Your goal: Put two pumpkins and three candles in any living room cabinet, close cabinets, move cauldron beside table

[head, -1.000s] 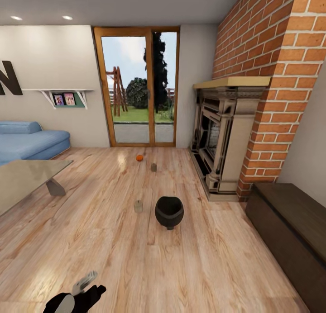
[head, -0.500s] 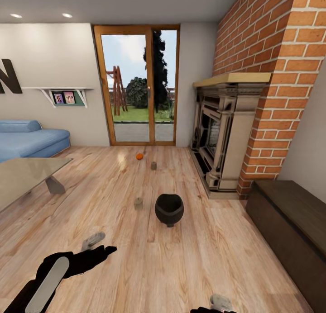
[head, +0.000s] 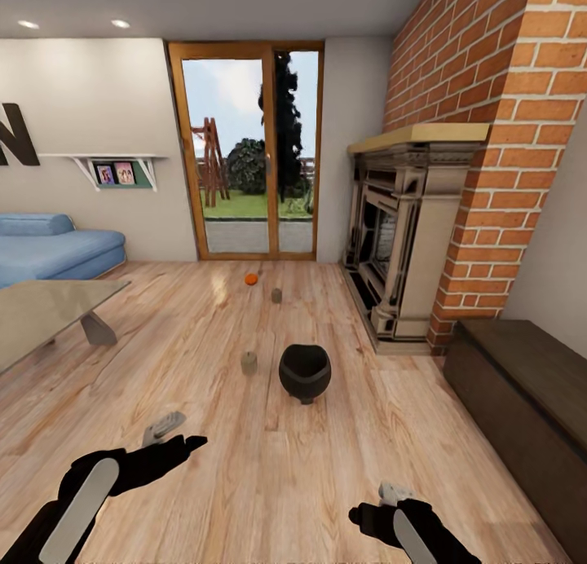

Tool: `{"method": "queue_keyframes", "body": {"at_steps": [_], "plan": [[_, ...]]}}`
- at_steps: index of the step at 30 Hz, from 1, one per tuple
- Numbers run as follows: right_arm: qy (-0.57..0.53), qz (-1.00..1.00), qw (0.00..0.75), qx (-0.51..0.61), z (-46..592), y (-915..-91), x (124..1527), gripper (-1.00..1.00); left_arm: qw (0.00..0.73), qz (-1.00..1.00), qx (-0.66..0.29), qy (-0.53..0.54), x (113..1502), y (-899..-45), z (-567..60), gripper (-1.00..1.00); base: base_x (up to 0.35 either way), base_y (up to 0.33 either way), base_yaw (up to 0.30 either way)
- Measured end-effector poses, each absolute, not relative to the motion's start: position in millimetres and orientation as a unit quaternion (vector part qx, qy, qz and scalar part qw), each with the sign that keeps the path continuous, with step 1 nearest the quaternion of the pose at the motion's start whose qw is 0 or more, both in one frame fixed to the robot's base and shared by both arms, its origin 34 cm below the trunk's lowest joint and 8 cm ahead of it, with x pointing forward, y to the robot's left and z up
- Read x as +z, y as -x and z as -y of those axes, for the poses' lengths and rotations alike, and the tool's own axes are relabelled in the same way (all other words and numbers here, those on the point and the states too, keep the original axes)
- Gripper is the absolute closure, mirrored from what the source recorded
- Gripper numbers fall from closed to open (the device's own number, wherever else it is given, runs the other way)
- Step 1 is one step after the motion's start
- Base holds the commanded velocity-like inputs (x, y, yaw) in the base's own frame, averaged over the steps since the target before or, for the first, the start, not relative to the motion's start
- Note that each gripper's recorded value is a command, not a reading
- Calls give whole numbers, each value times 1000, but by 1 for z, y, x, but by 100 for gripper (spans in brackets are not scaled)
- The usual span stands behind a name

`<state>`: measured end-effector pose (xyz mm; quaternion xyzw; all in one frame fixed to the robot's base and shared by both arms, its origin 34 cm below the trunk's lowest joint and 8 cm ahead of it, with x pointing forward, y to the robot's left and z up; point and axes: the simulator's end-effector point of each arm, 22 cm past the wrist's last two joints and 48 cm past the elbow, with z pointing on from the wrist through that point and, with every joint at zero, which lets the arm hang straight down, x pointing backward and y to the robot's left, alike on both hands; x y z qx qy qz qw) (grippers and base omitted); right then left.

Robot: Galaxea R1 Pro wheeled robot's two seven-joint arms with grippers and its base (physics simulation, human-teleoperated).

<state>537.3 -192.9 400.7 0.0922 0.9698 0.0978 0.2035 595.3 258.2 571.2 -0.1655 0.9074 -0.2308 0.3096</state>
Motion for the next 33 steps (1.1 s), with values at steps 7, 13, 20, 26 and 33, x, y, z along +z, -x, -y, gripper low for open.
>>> {"method": "queue_keyframes", "body": {"at_steps": [7, 13, 20, 26, 33], "plan": [[-95, -966, 227, 74, 206, -588, 423, -100, 308, -898, -254, 184, 565, -594, -261, -100, 0, 0, 0], [-104, -969, 222, 30, 225, -590, 415, -100, 285, -901, -276, 175, 555, -583, -250, -100, 0, 0, 0], [-110, -972, 207, 9, 236, -578, 390, -100, 281, -901, -282, 174, 540, -578, -245, -100, 0, 0, 0], [-112, -974, 195, 5, 238, -567, 369, -100, 279, -900, -288, 173, 528, -574, -243, -100, 0, 0, 0], [-111, -977, 184, 0, 239, -554, 346, -100, 251, -886, -346, 180, 522, -563, -223, -100, 0, 0, 0]]}}
